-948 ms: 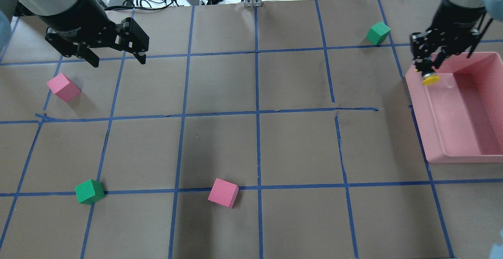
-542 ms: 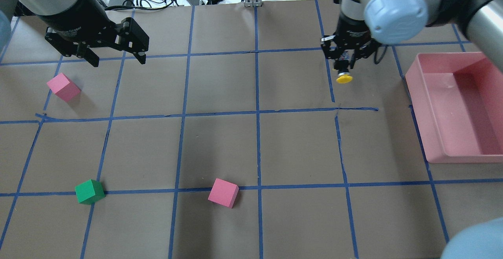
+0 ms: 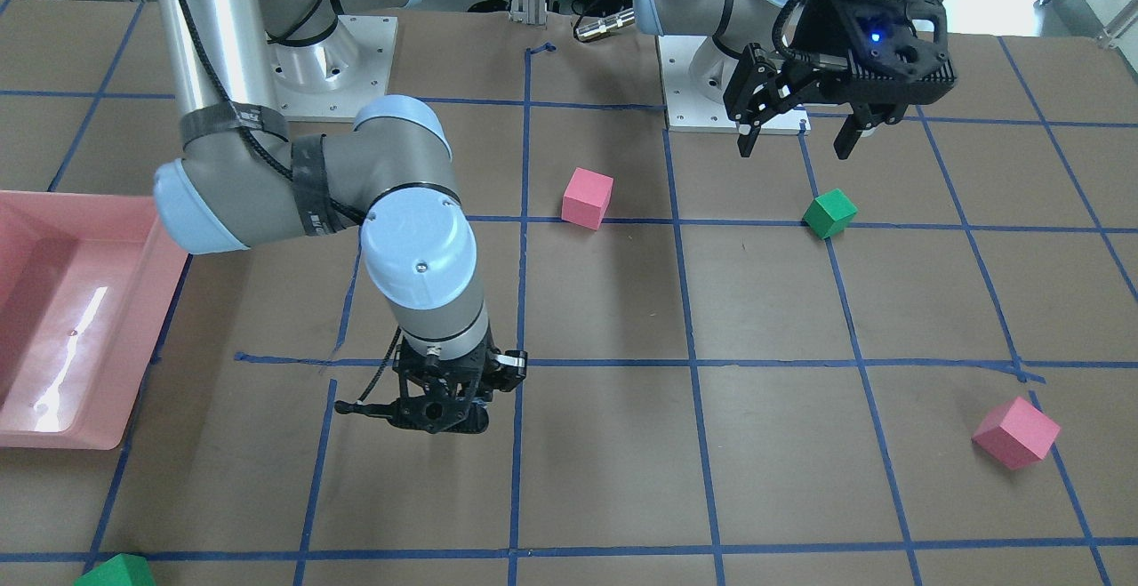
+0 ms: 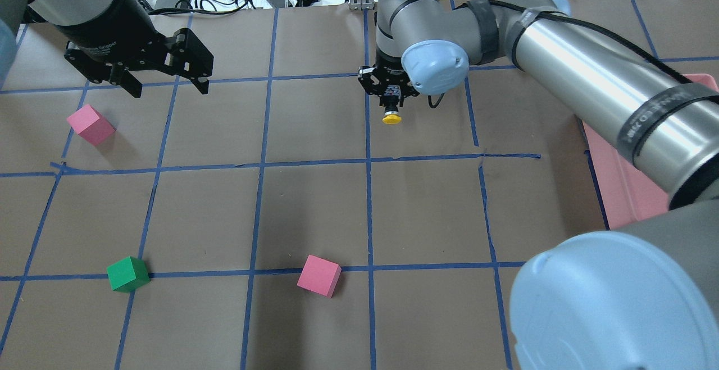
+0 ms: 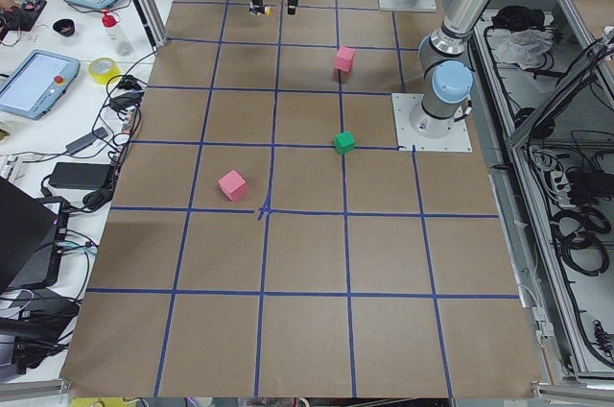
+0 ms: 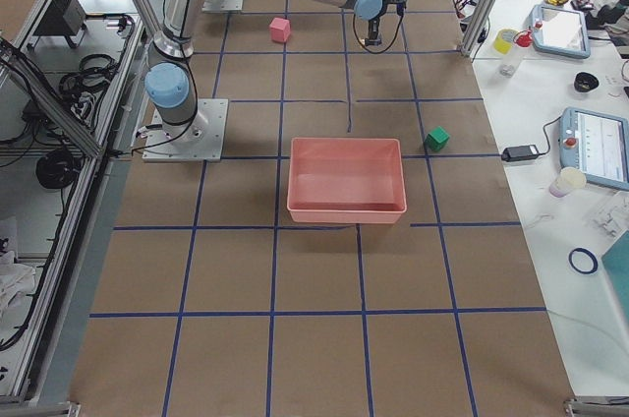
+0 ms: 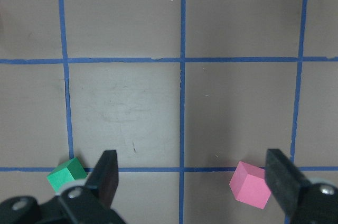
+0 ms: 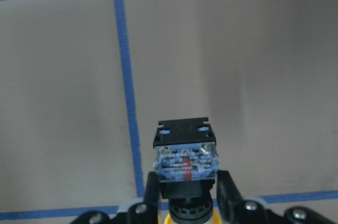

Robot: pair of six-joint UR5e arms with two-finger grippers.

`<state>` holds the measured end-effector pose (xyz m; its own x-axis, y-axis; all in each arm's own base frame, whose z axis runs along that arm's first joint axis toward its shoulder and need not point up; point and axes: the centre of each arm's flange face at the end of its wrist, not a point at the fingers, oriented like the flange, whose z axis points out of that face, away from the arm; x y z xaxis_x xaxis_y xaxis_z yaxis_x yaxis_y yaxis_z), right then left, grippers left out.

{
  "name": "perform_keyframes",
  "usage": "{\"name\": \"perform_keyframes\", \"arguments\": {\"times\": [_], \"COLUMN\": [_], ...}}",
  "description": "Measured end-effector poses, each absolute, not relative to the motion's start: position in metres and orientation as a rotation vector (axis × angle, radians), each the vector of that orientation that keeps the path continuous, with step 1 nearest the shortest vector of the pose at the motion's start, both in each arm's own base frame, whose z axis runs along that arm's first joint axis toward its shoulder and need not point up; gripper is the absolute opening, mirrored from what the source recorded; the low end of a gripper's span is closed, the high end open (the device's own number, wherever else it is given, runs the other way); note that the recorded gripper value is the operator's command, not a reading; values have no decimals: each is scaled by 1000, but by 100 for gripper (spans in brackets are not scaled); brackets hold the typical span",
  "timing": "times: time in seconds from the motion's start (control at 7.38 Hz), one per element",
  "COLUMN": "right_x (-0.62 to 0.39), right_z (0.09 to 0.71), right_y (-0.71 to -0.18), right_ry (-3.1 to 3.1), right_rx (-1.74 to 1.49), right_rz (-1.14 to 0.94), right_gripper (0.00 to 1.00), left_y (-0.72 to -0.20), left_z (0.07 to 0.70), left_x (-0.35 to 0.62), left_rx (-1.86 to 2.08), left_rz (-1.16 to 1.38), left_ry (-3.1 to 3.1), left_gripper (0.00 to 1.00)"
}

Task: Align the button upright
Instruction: 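Lift the switch out of the bin and carry it to the table center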

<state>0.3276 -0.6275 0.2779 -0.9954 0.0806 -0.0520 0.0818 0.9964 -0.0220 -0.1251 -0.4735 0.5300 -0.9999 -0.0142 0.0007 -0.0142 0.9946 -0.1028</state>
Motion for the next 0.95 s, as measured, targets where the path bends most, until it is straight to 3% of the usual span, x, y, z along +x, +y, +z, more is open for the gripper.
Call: {"name": "perform_keyframes", "arguments": {"times": [0.95], "right_x": [376], "right_z": [224], "right_y": [-629], "right_ry": [3015], "right_rx": [27], "right_rz": [37], "right_gripper": [0], "left_y": [-473], "left_z": [529], "left_x": [-126], "left_rx": [-19], "left_rz": [-166], "left_ry": [3140], "left_gripper": [100]}}
